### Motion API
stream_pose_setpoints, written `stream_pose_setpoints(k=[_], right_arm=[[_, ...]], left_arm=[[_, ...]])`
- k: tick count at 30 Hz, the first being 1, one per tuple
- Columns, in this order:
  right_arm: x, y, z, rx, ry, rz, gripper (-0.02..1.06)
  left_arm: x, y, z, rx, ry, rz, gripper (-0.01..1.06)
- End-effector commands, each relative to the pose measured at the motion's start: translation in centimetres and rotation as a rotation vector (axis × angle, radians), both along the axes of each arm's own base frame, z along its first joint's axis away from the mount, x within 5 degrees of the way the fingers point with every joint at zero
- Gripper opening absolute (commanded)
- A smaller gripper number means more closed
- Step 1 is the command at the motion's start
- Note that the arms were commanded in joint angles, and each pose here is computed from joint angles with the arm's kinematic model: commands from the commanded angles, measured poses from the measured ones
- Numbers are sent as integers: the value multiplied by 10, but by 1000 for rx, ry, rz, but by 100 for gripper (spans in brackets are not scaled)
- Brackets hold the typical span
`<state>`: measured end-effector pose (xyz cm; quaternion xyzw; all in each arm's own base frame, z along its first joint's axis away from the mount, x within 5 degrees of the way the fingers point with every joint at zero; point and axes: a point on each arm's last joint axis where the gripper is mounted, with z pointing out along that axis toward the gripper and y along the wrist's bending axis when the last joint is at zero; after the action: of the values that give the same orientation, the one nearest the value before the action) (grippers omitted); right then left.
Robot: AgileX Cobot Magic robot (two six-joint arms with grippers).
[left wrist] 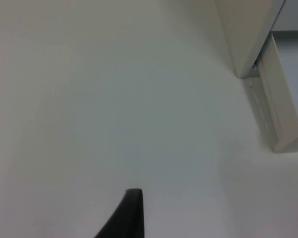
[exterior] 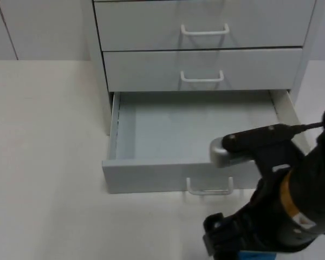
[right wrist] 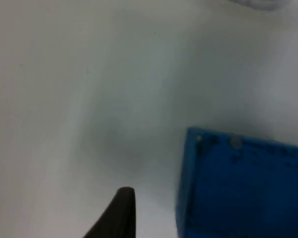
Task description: Open the drawer with the left hand, place the block into the drawer with the right hand, then close the drawer with the left hand.
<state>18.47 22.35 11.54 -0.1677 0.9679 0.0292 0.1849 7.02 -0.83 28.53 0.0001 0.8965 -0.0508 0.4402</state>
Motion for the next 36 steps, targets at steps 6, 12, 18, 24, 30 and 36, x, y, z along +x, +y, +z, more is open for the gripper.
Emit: stream_pose_setpoints(k=[6, 12, 18, 24, 30, 36], right_arm=[[4, 10, -10, -11, 10, 8, 88], [6, 9, -3, -19, -6, 11, 20], [5, 6, 44, 73, -108, 69, 0], [10, -12, 101, 130, -316, 138, 0], [40, -40, 107, 129, -372, 27, 0], [76, -55, 93, 188, -379, -13, 0]], left_arm=[[0, 0, -1, -11, -5, 8, 105], [0, 0, -1, -11, -5, 8, 105], [0, 0, -1, -11, -5, 8, 105], [0, 0, -1, -11, -5, 8, 105], [0, 0, 0, -11, -7, 8, 105], [0, 0, 0, -11, -7, 8, 105]])
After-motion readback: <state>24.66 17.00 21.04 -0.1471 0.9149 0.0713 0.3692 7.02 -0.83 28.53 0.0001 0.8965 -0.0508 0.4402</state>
